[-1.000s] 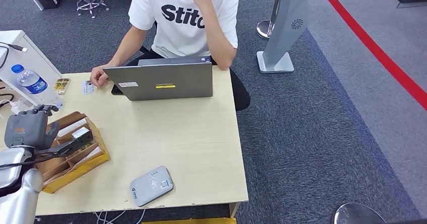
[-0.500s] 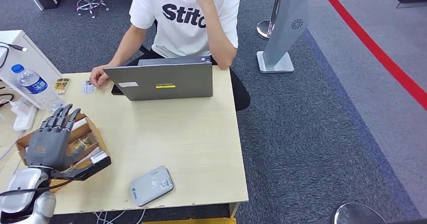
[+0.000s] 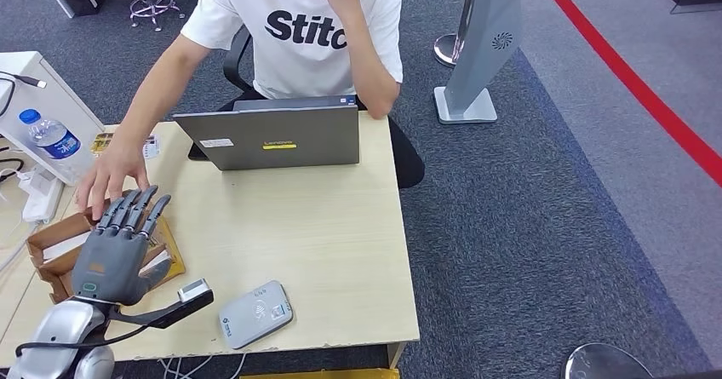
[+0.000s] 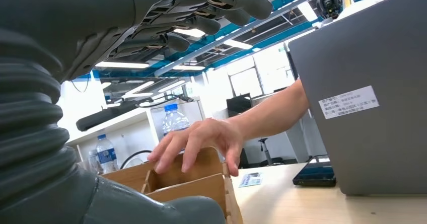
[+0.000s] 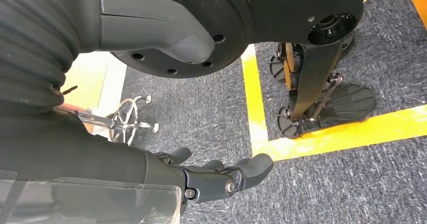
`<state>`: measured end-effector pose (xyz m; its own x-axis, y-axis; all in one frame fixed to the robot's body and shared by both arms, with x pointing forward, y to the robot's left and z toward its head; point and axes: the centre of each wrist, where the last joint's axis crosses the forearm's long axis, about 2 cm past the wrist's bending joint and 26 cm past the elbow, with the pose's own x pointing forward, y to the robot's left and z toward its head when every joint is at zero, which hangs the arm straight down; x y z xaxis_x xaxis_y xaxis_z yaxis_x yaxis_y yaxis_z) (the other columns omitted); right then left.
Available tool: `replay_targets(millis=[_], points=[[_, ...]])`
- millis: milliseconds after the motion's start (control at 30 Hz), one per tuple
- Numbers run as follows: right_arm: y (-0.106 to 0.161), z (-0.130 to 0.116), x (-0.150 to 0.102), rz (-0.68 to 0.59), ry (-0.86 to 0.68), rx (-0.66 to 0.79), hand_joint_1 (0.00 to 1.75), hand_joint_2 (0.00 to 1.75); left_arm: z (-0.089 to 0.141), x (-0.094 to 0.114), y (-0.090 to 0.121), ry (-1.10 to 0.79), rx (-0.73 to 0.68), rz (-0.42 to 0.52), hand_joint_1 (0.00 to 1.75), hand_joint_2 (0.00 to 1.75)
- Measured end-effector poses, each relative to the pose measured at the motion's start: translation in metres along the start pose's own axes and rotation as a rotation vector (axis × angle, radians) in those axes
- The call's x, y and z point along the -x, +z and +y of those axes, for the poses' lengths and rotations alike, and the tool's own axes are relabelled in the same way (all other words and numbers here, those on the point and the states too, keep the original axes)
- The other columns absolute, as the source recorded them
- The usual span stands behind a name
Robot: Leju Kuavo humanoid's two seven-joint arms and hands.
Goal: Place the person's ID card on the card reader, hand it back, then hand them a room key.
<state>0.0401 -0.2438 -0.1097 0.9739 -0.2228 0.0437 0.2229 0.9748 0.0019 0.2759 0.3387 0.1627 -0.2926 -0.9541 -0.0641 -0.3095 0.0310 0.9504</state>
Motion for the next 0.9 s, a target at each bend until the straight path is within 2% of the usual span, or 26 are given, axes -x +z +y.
replay_targets(millis=[167,333,900], points=[[0.000,-0.001,0.000,0.002,-0.009,0.006,0.00,1.75,-0.006,-0.013,0.004,0.018,0.040,-0.038,0.00,1.75],[0.000,-0.002,0.000,0.010,-0.017,0.018,0.00,1.75,-0.014,-0.018,0.013,-0.025,0.162,-0.047,0.00,1.75],[-0.001,-0.006,0.000,0.014,-0.010,0.024,0.00,1.75,-0.034,0.012,0.040,-0.136,0.348,-0.003,0.00,1.75]])
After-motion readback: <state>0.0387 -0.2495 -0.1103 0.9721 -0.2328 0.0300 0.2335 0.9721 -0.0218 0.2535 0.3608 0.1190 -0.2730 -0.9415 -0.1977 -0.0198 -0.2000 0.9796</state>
